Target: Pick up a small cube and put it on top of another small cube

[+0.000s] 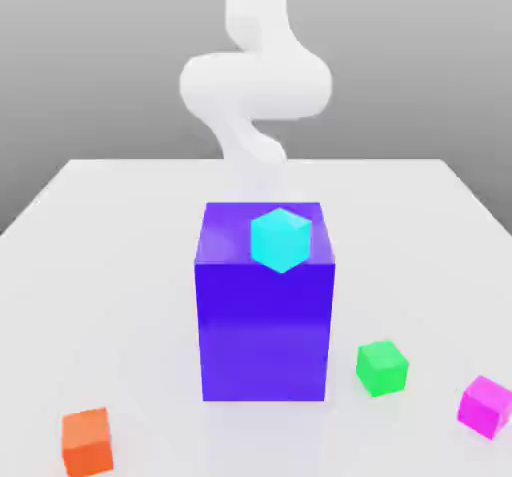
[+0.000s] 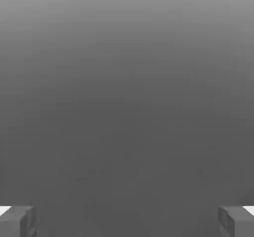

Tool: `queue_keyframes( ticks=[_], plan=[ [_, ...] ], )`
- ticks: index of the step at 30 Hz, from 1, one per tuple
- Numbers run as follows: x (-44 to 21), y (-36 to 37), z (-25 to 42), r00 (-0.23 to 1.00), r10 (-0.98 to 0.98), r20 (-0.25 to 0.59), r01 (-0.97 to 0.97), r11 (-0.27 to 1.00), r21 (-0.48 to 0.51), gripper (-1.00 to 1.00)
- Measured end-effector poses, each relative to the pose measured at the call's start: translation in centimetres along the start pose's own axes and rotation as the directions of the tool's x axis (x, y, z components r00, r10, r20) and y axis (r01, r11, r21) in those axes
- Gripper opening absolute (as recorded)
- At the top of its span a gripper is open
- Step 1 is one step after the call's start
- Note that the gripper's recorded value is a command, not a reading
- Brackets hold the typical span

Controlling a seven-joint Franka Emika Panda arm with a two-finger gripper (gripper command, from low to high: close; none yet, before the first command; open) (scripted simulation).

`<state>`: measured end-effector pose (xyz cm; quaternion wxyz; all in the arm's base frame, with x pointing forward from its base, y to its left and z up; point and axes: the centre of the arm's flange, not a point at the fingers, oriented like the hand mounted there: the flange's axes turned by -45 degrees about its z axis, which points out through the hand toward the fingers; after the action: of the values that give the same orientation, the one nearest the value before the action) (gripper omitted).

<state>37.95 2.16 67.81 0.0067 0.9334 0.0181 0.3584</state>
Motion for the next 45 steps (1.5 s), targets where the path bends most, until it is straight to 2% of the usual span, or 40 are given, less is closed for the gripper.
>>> queue_keyframes(
  ticks=[8,16,28,32,33,40,45],
  plan=[
    [-2.3,-8.0,14.5,0.961,-0.188,0.201,0.181,0.982,0.049,0.00],
    [-9.6,-16.4,26.6,0.851,-0.381,0.361,0.342,0.924,0.168,0.00],
    [-28.0,-27.8,38.0,0.592,-0.640,0.490,0.471,0.768,0.434,0.00],
    [-32.2,-28.6,41.8,0.576,-0.652,0.493,0.471,0.758,0.451,0.00],
    [-33.0,-28.6,42.6,0.575,-0.653,0.493,0.472,0.757,0.452,-1.00],
    [-33.1,-28.6,42.6,0.575,-0.653,0.493,0.472,0.757,0.452,-1.00],
    [-29.5,-28.1,38.3,0.571,-0.658,0.492,0.476,0.753,0.454,-1.00]
  ],
)
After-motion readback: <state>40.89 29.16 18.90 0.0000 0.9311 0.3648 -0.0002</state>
